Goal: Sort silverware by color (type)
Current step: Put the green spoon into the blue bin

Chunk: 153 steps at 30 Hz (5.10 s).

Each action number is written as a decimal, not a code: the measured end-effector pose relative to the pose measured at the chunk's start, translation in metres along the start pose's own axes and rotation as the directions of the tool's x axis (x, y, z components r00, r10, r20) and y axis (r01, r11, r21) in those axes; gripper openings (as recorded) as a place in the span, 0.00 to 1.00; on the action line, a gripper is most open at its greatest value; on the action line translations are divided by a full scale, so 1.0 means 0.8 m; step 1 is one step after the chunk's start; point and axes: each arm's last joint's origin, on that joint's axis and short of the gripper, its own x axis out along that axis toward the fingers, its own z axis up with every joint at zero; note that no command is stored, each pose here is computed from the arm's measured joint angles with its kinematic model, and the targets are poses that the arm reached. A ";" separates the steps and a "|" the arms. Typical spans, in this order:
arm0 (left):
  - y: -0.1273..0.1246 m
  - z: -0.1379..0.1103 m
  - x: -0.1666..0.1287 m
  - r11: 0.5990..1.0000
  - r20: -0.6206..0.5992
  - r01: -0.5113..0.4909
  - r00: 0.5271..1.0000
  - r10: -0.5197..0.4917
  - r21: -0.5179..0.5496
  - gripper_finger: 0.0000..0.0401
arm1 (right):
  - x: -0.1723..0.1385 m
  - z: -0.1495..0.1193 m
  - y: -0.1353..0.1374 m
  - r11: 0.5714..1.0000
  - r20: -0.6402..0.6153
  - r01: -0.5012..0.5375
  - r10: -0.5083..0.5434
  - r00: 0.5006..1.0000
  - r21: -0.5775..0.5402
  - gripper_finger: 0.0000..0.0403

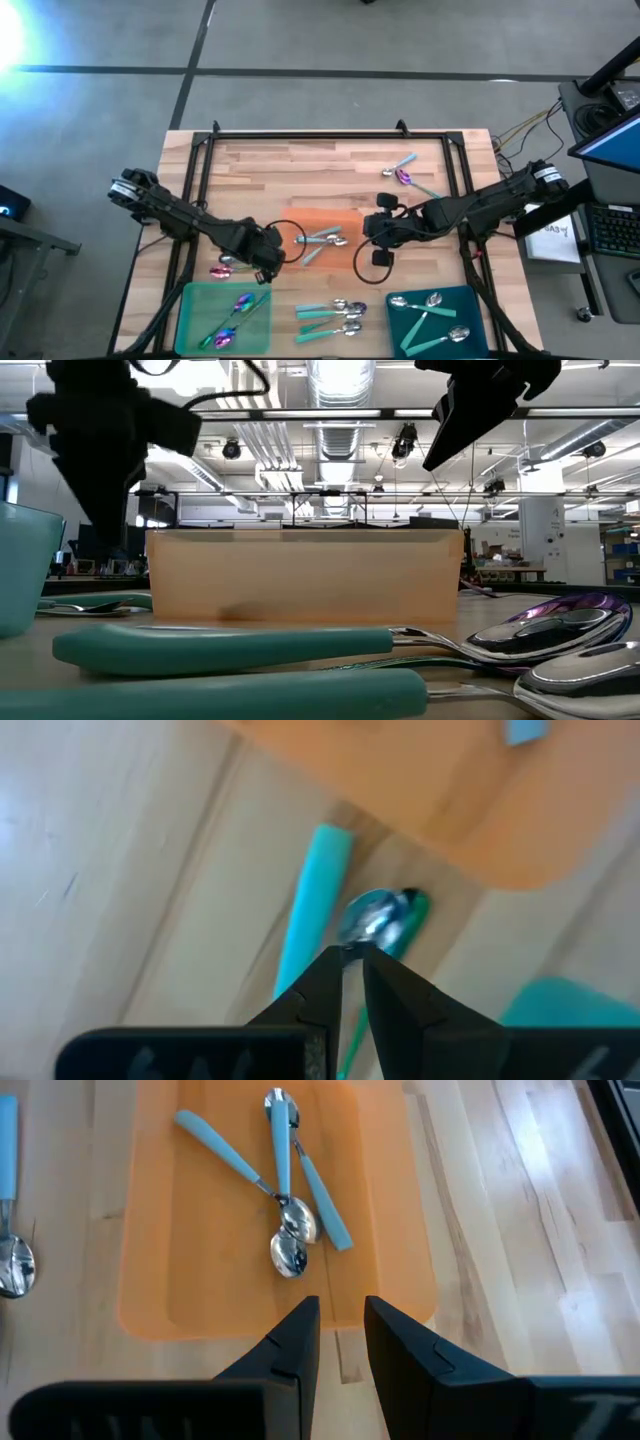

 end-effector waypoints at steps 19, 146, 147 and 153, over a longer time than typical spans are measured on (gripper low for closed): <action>0.020 -0.019 0.040 0.996 -0.053 -0.043 0.998 0.039 -0.073 0.07 | 0.011 -0.012 0.001 1.000 -0.007 0.002 -0.002 1.000 -0.002 0.18; 0.011 0.059 -0.110 0.986 0.819 0.133 0.573 0.009 -0.104 0.08 | 0.013 0.044 0.014 0.998 0.409 -0.054 0.061 0.910 -0.028 0.21; 0.004 0.064 -0.109 0.988 0.827 0.123 0.562 0.012 -0.097 0.08 | 0.012 0.046 0.014 0.998 0.420 -0.055 0.061 0.906 -0.027 0.23; -0.028 0.094 -0.105 0.993 0.862 0.040 0.502 0.074 -0.109 0.08 | 0.008 0.054 0.014 0.997 0.488 -0.075 0.064 0.871 0.004 0.35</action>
